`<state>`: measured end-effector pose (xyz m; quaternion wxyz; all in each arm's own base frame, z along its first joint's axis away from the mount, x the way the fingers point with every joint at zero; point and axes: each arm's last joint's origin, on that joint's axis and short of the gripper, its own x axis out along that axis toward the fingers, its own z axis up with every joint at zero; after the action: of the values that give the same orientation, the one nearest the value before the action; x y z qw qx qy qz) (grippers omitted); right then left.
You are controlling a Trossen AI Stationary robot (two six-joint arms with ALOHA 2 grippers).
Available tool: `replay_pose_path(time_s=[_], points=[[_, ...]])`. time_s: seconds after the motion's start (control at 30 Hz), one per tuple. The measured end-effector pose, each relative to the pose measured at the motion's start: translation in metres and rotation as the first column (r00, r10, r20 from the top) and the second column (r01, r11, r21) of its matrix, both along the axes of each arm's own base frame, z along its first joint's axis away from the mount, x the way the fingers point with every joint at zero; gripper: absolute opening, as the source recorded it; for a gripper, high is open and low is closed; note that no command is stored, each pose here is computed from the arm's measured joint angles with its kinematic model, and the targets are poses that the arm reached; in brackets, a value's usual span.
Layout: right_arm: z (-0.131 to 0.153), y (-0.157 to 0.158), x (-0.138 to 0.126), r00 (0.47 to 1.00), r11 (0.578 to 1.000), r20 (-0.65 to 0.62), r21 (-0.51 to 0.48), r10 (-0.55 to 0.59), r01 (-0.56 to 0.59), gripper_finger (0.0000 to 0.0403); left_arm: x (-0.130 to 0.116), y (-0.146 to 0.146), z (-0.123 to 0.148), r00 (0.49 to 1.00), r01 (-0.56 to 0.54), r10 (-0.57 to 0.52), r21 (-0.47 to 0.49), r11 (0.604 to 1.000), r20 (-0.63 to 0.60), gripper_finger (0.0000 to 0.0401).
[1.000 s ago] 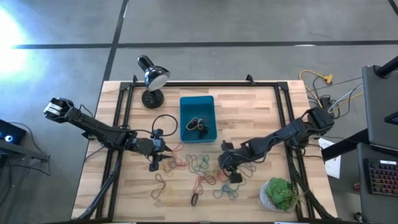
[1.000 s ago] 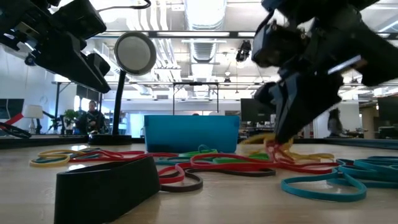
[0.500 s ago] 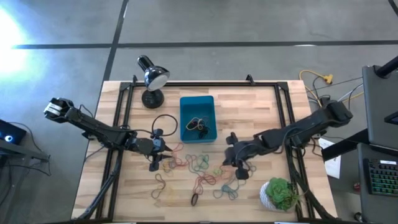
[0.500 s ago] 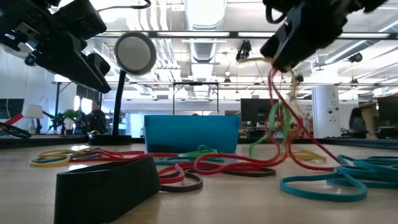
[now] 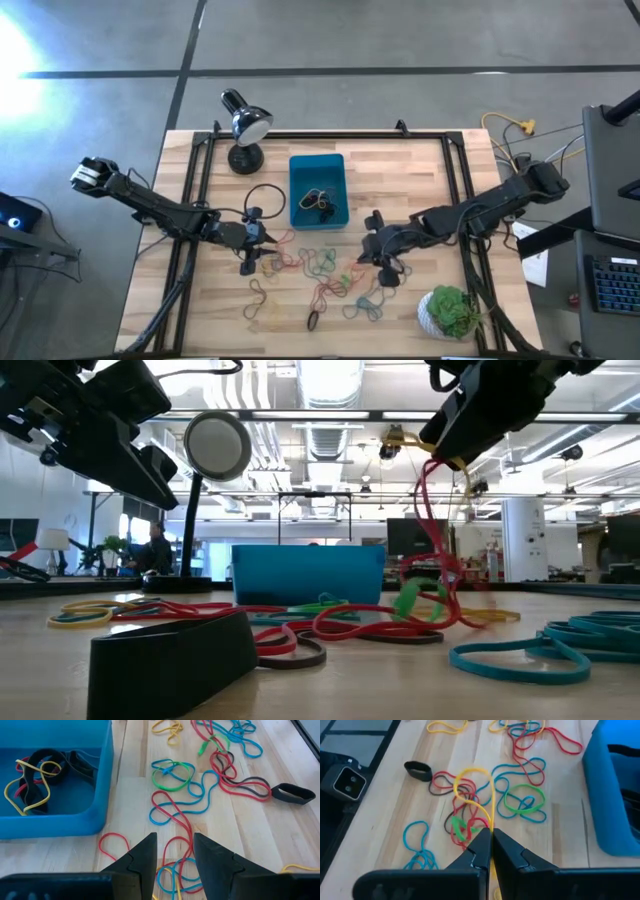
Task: Pick and place rubber bands into bin
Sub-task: Put the yellow rubber band into the blue bin
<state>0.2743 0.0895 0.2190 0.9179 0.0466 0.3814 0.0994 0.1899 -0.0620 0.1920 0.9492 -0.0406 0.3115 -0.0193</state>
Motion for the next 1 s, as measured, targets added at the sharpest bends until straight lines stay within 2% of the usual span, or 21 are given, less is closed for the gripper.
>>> replay_pose_path(time_s=[0.5, 0.6, 0.73, 0.9, 1.0], points=[[-0.006, 0.000, -0.001, 0.999, 1.000, -0.051, 0.026, -0.007, 0.009, 0.0009, 0.000, 0.000, -0.001, 1.000, 0.000, 0.000, 0.001, 1.000, -0.002, 0.0112], [-0.016, 0.001, -0.001, 0.993, 0.999, -0.112, 0.034, -0.024, 0.028, 0.0008, 0.000, 0.000, -0.001, 1.000, 0.000, 0.000, -0.001, 1.000, -0.002, 0.0112], [-0.043, 0.000, -0.002, 0.958, 0.997, -0.274, -0.022, -0.081, 0.078, 0.0008, -0.001, 0.000, -0.001, 1.000, -0.001, 0.001, 0.000, 1.000, -0.004, 0.0112], [-0.062, -0.005, 0.000, 0.923, 0.974, -0.322, -0.151, -0.212, 0.171, 0.0008, -0.001, 0.000, -0.002, 1.000, 0.000, 0.000, 0.001, 1.000, -0.006, 0.0112], [-0.069, -0.009, 0.001, 0.904, 0.965, -0.348, -0.169, -0.250, 0.202, 0.0009, -0.001, 0.000, -0.003, 1.000, -0.001, 0.001, 0.001, 1.000, -0.009, 0.0112]])
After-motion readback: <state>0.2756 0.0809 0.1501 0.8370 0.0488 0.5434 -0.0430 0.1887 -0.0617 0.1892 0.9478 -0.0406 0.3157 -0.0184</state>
